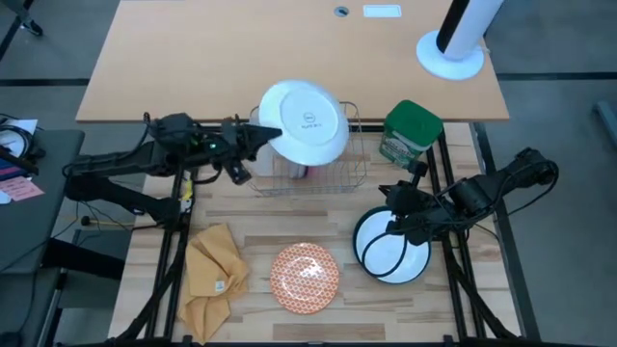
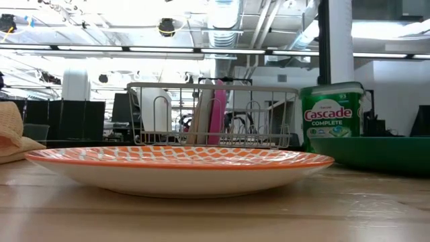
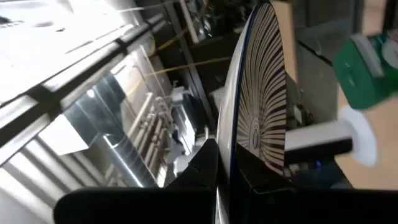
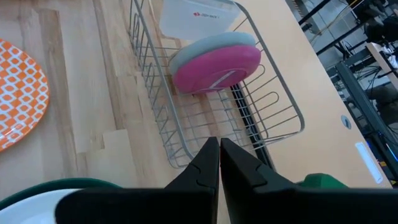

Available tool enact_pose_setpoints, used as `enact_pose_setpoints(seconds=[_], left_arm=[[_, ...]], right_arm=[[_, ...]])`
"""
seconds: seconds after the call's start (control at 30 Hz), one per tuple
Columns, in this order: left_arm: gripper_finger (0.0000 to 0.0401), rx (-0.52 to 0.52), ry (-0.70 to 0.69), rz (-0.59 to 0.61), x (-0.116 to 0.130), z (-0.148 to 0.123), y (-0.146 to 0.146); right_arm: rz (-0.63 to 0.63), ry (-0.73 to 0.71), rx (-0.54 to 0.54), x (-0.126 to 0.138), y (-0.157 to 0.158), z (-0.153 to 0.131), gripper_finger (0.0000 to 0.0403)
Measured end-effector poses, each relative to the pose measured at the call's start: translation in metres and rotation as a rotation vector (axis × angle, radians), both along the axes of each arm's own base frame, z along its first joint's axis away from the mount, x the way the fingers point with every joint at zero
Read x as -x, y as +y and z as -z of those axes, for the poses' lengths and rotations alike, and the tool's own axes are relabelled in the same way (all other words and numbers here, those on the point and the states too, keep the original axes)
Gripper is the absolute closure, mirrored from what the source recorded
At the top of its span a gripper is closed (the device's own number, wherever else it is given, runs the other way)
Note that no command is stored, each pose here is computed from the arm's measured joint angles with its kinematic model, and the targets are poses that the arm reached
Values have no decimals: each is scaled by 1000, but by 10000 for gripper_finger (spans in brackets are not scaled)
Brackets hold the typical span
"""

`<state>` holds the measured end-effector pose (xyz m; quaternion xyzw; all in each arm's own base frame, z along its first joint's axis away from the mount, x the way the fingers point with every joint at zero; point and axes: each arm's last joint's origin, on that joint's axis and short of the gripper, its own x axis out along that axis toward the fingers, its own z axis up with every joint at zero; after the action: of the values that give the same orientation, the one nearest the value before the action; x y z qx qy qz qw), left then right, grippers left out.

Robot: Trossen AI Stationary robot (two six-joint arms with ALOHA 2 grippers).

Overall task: Sort dishes
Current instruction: Put the blue patterned plate into the dish rack

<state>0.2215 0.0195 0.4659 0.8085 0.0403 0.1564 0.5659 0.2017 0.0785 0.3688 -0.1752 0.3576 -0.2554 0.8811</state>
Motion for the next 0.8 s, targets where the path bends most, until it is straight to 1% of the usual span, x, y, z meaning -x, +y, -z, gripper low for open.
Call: enact_pose_setpoints(seconds=[0.13,0.23,0.37,0.53,0.6,0.63,0.67,0.73,0.8], left_arm=[[401,-7,74,2,-14,11,1],[401,-21,168,-40,-30,26,2],[401,-74,279,-174,-55,46,7],[401,-202,396,-366,-88,71,8],[401,-211,413,-449,-100,80,6],[401,-198,399,-480,-105,84,4],[401,-162,356,-497,-109,84,3],[401,-23,191,-498,-116,80,-2],[401,139,-22,-466,-122,73,-9]], right_arm=[[1,-1,-1,0,0,0,384],[1,0,0,0,0,0,384],[1,2,1,0,0,0,384],[1,7,3,1,0,0,384],[1,11,6,1,0,1,384],[1,13,6,1,-1,1,384],[1,13,6,1,-1,1,384],[1,13,6,1,-1,1,384],[1,12,5,1,-1,1,384]])
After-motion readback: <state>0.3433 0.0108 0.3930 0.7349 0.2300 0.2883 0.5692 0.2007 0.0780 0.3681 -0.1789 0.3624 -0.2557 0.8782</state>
